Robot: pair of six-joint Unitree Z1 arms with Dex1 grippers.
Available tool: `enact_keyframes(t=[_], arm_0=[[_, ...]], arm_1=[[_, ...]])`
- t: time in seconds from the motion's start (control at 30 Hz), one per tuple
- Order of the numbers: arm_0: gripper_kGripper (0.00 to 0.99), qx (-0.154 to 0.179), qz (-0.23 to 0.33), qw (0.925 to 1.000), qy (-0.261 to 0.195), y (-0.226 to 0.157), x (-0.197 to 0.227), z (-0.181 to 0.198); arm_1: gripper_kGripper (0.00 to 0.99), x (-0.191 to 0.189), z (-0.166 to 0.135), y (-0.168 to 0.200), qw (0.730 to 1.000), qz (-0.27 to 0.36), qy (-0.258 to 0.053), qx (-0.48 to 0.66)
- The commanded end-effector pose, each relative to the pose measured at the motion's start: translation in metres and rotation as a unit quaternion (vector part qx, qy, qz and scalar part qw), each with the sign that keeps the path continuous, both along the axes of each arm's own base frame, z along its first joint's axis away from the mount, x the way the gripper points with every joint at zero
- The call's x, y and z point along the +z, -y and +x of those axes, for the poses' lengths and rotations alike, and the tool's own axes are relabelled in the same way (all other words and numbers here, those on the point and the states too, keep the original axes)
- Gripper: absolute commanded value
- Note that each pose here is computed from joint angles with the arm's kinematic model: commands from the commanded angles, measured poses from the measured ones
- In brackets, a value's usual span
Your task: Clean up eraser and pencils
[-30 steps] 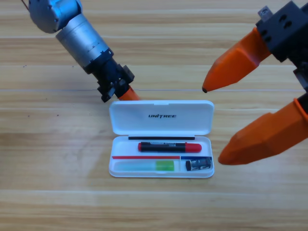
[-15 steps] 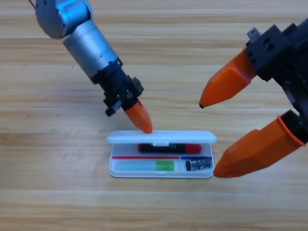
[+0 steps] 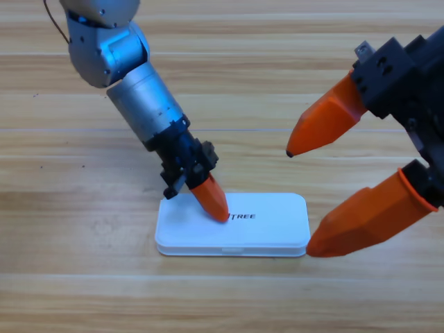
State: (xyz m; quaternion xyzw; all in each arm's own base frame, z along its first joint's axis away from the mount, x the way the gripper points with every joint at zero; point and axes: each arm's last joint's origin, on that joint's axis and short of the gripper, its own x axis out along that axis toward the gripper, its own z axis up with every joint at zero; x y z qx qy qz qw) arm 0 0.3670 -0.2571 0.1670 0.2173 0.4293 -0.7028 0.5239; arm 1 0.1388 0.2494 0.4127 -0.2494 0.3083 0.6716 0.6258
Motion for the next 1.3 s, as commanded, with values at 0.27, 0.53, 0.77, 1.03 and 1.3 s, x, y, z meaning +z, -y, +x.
enact_keyframes(t=[0.27, 0.53, 0.77, 1.03, 1.3], arm_0=[[0.0, 0.011, 0.022, 0.9996, 0.01, 0.005, 0.009, -0.016], [0.959, 0.029, -0.014, 0.9954, 0.09, -0.031, 0.164, -0.068], [0.99, 0.02, -0.051, 0.9911, 0.121, -0.061, 0.226, -0.15], [0.99, 0.019, -0.048, 0.9921, 0.114, -0.069, 0.227, -0.178], [0.99, 0.021, -0.054, 0.9907, 0.123, -0.075, 0.226, -0.185]], arm_1=[[0.985, -0.017, 0.007, -0.013, 1.0, -0.018, -0.02, 0.002], [0.985, -0.019, 0.007, -0.013, 1.0, -0.02, -0.022, 0.002], [0.985, -0.019, 0.008, -0.014, 1.0, -0.02, -0.022, 0.002], [0.985, -0.02, 0.008, -0.015, 1.0, -0.022, -0.023, 0.002], [0.985, -0.021, 0.009, -0.016, 0.999, -0.023, -0.024, 0.002]])
